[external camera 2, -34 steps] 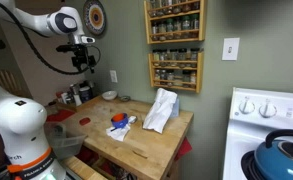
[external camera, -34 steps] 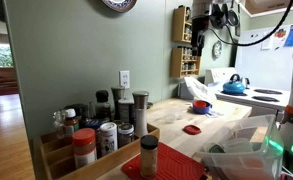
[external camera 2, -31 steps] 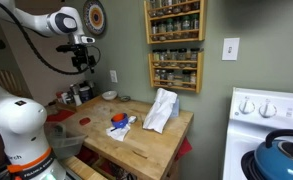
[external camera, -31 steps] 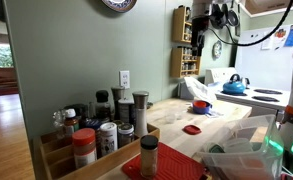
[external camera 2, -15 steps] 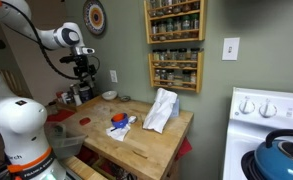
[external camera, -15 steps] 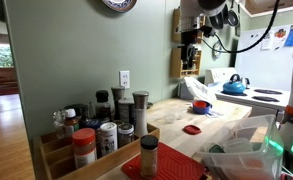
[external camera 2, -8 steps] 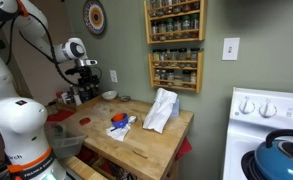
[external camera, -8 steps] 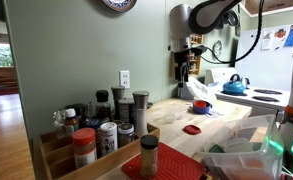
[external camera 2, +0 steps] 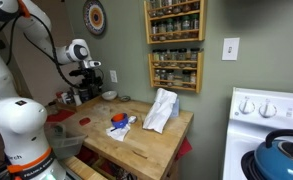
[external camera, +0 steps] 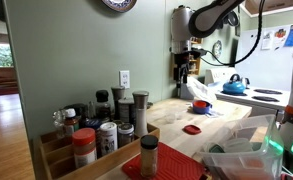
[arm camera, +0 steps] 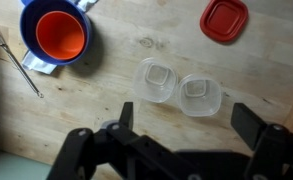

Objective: Stack up the transparent bowl and put a lid on them

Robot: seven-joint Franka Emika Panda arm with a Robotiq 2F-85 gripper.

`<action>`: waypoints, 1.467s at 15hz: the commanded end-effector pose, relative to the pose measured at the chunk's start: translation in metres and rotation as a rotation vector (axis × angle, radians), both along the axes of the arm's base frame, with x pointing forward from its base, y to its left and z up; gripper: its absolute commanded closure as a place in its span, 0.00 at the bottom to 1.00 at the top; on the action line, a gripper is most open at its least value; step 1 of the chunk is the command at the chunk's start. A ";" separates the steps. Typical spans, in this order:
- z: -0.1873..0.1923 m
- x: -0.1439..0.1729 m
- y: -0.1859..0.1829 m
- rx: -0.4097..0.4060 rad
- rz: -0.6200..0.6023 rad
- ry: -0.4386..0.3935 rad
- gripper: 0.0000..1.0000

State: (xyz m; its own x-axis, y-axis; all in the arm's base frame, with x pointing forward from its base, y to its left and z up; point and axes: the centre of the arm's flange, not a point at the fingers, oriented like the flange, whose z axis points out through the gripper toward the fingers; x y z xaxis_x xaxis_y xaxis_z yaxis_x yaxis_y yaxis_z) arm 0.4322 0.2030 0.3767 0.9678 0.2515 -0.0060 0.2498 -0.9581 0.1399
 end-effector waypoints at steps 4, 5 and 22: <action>-0.068 0.003 -0.050 0.147 -0.053 -0.064 0.00; -0.075 0.001 -0.054 0.157 -0.062 -0.054 0.00; -0.137 -0.003 -0.090 0.190 -0.191 -0.066 0.38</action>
